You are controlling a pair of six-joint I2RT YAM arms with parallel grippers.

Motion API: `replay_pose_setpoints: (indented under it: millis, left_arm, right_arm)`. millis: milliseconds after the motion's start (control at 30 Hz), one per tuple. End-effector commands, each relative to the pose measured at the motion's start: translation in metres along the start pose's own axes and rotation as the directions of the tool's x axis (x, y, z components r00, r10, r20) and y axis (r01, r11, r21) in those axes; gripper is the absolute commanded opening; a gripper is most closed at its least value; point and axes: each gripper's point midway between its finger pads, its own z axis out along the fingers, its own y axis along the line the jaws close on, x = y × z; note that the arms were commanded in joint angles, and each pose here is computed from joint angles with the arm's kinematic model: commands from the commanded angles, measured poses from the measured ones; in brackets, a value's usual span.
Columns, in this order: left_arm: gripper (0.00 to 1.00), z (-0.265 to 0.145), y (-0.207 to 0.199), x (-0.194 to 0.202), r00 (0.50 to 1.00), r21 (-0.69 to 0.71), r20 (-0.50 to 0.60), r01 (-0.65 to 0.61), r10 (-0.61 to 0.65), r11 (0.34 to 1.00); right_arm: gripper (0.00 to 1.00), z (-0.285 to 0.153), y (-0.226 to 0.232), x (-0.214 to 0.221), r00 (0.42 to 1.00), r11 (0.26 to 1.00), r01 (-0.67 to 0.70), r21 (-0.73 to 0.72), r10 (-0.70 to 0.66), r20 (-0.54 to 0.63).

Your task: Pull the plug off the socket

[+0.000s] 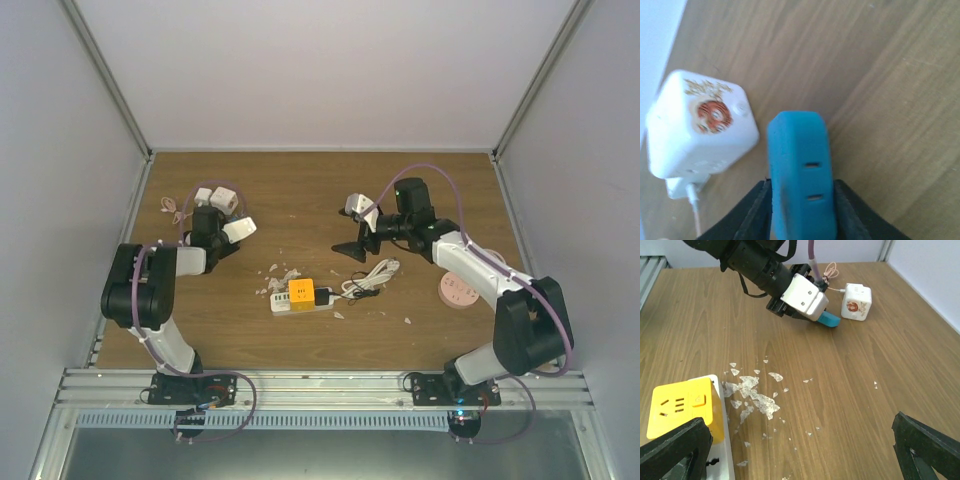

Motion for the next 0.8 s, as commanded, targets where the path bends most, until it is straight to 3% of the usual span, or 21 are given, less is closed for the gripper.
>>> replay_pose_setpoints:
  millis: [0,167,233,267,533,767]
  left_arm:
    - [0.42,-0.004,-0.022,0.004,1.000,0.084,0.001,-0.006,0.006,0.996]
    - [0.73,-0.030,-0.024,-0.020,0.996,0.182,0.078,0.033,-0.048,0.983]
    - [0.94,-0.046,-0.028,-0.034,0.989,0.252,0.125,0.043,-0.076,0.967]
    - [0.98,-0.055,-0.029,-0.042,0.985,0.288,0.151,0.042,-0.089,0.957]
    - [0.99,-0.129,-0.054,-0.089,0.929,0.578,0.276,0.043,-0.245,0.815]
    - [0.99,-0.211,-0.089,-0.125,0.833,0.751,0.439,-0.135,-0.337,0.647]
  right_arm:
    - [1.00,-0.005,0.012,0.004,0.996,0.996,0.085,-0.037,-0.085,-0.001]
    - [1.00,-0.003,0.027,0.021,0.992,0.988,0.122,-0.093,-0.124,-0.012]
    - [1.00,0.000,0.035,0.028,0.990,0.984,0.132,-0.121,-0.136,-0.021]
    - [1.00,0.002,0.038,0.031,0.989,0.981,0.138,-0.135,-0.143,-0.028]
    - [0.96,0.017,0.061,0.051,0.988,0.964,0.127,-0.234,-0.145,-0.060]
    - [0.95,0.022,0.067,0.053,0.989,0.957,0.115,-0.267,-0.136,-0.062]
